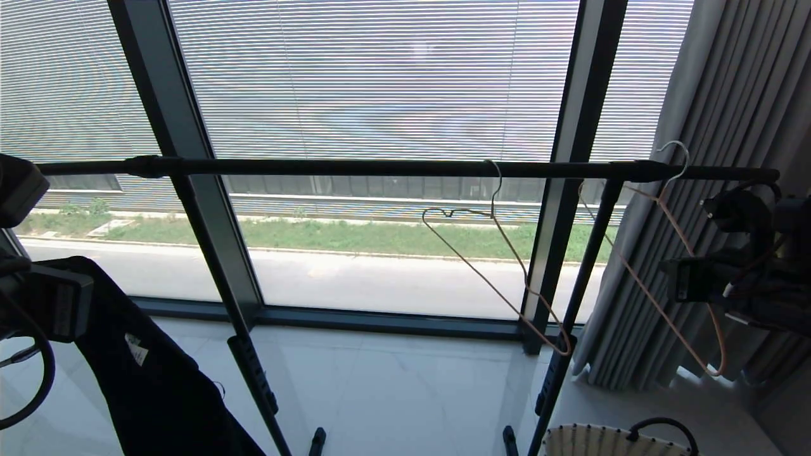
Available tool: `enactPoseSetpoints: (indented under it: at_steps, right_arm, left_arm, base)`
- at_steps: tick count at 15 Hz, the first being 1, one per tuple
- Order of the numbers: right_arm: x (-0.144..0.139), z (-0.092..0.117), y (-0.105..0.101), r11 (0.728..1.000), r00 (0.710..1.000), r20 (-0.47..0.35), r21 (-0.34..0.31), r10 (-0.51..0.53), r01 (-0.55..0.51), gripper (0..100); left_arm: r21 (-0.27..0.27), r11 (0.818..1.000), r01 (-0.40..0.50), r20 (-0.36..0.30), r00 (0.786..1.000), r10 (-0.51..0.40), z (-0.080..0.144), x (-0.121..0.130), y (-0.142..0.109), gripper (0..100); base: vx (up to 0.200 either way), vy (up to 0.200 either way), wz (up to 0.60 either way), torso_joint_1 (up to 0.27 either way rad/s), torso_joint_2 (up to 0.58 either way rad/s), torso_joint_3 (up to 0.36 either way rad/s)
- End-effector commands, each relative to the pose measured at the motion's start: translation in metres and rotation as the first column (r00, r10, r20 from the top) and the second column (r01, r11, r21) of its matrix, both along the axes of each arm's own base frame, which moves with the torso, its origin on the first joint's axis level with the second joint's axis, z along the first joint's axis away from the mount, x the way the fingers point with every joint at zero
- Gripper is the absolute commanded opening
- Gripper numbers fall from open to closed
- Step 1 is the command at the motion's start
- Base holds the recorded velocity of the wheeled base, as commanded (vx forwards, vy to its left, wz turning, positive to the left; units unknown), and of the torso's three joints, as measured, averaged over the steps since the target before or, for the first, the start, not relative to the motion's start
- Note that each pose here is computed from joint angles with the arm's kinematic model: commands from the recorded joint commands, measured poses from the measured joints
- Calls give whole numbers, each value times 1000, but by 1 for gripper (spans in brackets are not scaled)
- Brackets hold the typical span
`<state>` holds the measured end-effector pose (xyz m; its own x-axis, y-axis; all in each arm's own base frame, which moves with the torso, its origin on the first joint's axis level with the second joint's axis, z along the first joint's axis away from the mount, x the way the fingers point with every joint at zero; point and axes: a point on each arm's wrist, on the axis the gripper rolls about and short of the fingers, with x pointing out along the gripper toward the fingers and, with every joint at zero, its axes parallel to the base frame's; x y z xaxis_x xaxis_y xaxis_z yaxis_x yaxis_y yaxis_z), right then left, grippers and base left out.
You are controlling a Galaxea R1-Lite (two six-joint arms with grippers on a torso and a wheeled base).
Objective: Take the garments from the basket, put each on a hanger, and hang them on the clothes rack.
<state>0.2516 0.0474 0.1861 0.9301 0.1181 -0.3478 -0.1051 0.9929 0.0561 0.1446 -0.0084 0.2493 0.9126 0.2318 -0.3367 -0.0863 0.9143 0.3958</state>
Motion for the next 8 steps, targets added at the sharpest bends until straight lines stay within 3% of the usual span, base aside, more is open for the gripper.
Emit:
enactPoseSetpoints:
  at_steps: [1,8]
  right_arm:
    - [-34,7,-7,1000,999,43,3,3,-3,0]
    - [-86,7,-17,1000,999,49,-21,12,-11,0]
  left_arm:
    - [0,1000,0,8,1000,0,0,2,0,0]
    - [4,1000,-11,-18,1000,11,-5,20,0,0]
  base:
    - [-200,0,0,7,12,7]
    - [-200,0,0,-2,3,2]
